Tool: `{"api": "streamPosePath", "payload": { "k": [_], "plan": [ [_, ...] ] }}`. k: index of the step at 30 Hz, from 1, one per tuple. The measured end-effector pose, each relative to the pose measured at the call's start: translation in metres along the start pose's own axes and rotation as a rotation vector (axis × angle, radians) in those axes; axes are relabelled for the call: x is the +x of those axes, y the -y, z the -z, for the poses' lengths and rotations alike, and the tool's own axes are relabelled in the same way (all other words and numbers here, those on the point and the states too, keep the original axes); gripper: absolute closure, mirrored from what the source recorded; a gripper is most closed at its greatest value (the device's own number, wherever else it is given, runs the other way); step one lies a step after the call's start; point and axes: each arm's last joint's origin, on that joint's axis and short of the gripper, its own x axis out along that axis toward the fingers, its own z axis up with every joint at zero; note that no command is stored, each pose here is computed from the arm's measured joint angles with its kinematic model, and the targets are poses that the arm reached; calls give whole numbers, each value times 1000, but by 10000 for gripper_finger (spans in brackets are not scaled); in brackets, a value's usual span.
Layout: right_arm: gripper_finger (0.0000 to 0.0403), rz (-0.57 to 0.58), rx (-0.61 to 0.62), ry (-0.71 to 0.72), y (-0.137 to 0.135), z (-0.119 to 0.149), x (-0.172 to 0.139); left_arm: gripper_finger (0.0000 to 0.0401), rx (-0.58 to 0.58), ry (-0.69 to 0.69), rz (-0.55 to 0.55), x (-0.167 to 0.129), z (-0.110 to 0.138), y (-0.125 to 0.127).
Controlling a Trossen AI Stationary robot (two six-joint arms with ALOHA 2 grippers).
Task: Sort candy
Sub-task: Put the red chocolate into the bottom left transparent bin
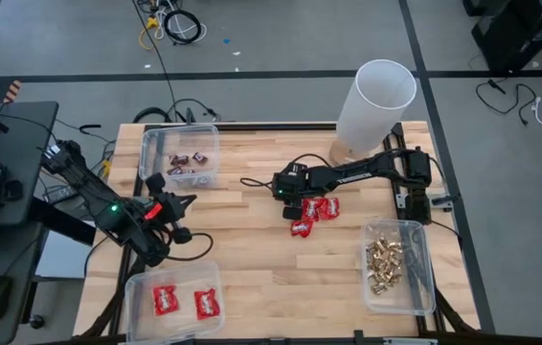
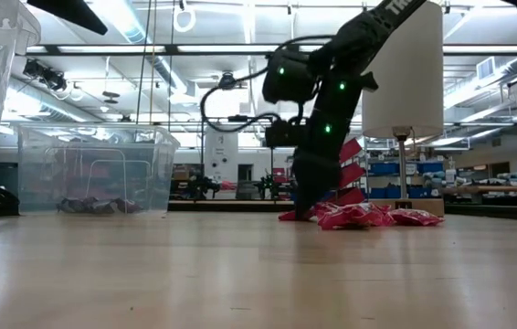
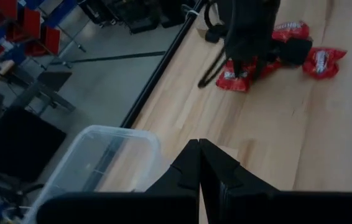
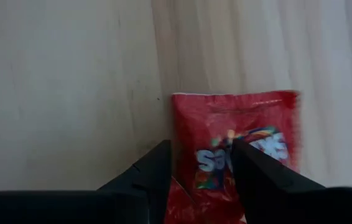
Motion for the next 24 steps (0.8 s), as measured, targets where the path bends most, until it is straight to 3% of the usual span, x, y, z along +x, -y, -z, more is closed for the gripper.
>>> {"api": "streamPosePath", "payload": {
  "k": [8, 12, 17, 24],
  "plan": [
    [262, 2, 24, -10, 0, 1, 5, 396, -56, 8, 20, 0, -2, 3],
    [302, 3, 36, -12, 3, 1, 5, 396, -58, 12, 18, 0, -2, 3],
    [390, -24, 51, -18, 6, 1, 7, 396, -59, 18, 13, 0, -3, 3],
    [402, -38, 72, 0, 7, 1, -1, 396, -85, 47, 3, 0, -5, 4]
  ]
}}
